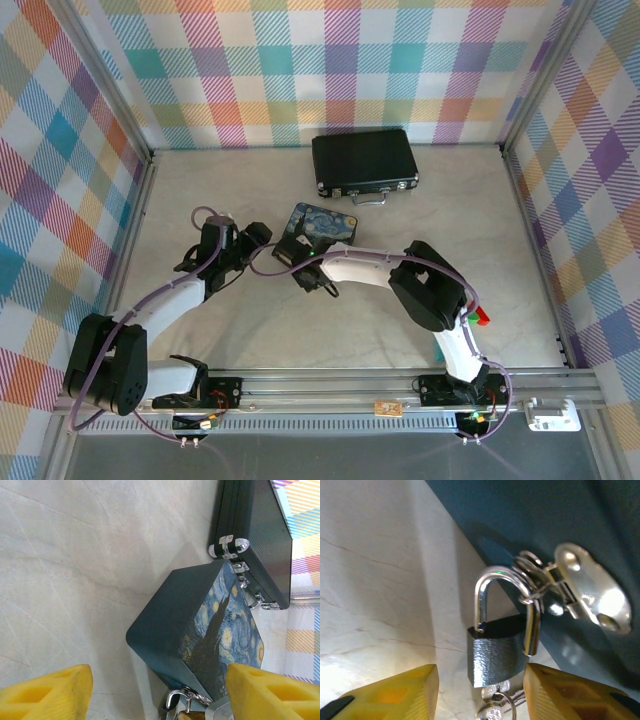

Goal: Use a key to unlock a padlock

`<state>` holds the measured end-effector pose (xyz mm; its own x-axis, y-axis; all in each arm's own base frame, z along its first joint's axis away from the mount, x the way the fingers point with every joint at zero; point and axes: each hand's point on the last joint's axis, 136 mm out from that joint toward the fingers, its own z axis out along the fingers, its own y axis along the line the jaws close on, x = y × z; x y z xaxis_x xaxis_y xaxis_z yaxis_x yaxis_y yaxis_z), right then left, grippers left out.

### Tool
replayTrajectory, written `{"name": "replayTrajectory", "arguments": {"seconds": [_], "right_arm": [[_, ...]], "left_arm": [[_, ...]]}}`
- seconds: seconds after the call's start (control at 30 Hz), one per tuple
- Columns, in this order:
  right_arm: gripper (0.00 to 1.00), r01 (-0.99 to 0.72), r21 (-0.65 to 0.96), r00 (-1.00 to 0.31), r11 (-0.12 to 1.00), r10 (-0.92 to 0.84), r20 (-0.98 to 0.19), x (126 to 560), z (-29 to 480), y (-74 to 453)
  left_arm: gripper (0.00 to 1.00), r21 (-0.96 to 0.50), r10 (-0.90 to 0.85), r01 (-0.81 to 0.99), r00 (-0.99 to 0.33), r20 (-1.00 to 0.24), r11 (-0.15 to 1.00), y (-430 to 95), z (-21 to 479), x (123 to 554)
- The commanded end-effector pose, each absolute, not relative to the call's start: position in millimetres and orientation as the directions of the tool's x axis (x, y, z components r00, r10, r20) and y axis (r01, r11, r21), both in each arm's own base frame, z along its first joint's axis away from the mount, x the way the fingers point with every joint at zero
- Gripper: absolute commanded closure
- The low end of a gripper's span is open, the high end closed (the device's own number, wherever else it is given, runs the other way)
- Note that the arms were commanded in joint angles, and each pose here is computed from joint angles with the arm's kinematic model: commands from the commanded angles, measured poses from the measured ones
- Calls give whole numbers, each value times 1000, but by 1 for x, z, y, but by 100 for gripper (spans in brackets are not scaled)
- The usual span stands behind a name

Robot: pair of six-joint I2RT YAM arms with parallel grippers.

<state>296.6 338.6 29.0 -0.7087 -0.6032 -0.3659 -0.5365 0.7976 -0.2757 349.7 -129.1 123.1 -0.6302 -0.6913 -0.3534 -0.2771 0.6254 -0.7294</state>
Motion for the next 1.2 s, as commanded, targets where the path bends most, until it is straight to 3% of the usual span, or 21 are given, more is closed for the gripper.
{"name": "replayTrajectory", "arguments": {"seconds": [0.0, 0.33, 0.57, 0.9, 1.17], "right_arm": [[56, -542, -345, -688, 767, -640, -342, 303, 27, 333], [84, -519, -280, -722, 808, -589, -362, 303, 15, 329], [99, -613, -36, -713, 789, -573, -405, 297, 24, 338], [100, -609, 459, -790, 647, -440, -428, 291, 48, 338], [100, -563, 601, -826, 567, -399, -398, 290, 53, 342]], "left_arm": [[30, -755, -698, -255, -628, -346, 604, -133, 131, 358], [31, -790, -715, -239, -620, -323, 565, -138, 132, 361], [37, -810, -678, -164, -652, -339, 563, -151, 130, 354], [47, -863, -586, 16, -728, -357, 505, -218, 135, 353], [59, -868, -550, -1, -774, -313, 496, -247, 103, 357]]}}
